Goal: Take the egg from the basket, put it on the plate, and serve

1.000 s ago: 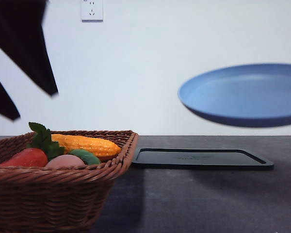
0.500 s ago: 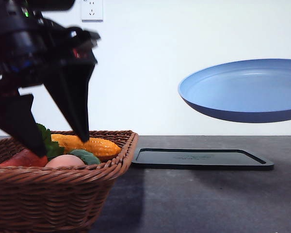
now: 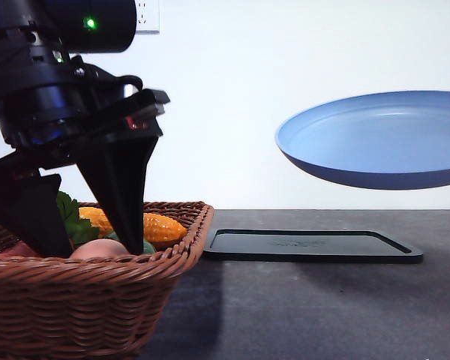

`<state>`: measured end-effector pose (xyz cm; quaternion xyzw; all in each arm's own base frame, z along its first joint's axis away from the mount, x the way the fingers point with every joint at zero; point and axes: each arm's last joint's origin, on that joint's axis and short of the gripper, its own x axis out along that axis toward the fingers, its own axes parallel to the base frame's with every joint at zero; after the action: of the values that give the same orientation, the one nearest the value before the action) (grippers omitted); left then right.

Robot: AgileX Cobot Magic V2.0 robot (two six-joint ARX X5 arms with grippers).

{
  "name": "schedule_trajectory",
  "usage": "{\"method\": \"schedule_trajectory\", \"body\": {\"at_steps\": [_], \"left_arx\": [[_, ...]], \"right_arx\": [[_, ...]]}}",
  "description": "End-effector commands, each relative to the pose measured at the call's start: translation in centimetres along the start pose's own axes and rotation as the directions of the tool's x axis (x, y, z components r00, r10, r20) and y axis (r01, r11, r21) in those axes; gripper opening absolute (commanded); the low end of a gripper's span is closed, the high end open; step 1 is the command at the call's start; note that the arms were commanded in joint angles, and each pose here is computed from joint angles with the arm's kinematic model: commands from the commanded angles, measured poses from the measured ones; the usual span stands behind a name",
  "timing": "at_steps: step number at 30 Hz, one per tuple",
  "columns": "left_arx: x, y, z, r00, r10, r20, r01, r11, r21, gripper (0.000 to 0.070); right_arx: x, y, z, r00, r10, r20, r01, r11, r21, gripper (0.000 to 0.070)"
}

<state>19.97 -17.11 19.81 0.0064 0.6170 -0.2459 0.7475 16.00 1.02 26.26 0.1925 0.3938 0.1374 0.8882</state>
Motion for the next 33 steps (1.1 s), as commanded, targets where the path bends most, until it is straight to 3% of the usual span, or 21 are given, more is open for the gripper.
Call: {"method": "schedule_trajectory", "body": {"at_steps": [1,4,10,20,26,33], "left_arx": [[0.4,-0.4,0.3,1.0,-0.001,-0.009,0.001,1.0,0.015,0.0421],[0.6,-0.4,0.3,1.0,0.002,-0.018,-0.001,1.0,0.017,0.0406],[0.6,-0.4,0.3,1.0,0.003,-0.02,-0.003,1.0,0.019,0.0273],[0.3,-0.2,0.5,1.0,0.014,-0.026,-0.013,0.999,0.042,0.0238],[-2.5,-0.2,1.6,0.998,0.062,0.028,-0.063,0.996,0.056,0.0238],[-9.2,-2.5,3.4,0.973,-0.029,0.231,0.003,0.994,0.112,0.0237]], "right_arx": [[-0.3,0.3,0.7,0.999,0.012,0.03,-0.011,1.0,-0.017,0.0],[-0.3,0.3,0.7,0.999,0.013,0.033,-0.012,1.0,-0.018,0.0],[-0.3,0.3,0.7,0.999,0.013,0.033,-0.013,1.0,-0.018,0.0],[-0.4,0.4,0.8,0.999,0.016,0.038,-0.015,1.0,-0.02,0.0],[-0.3,0.4,0.8,0.999,0.025,0.032,-0.025,1.0,-0.016,0.0],[0.0,0.6,0.7,0.995,0.102,-0.005,-0.101,0.995,0.013,0.0]]}}
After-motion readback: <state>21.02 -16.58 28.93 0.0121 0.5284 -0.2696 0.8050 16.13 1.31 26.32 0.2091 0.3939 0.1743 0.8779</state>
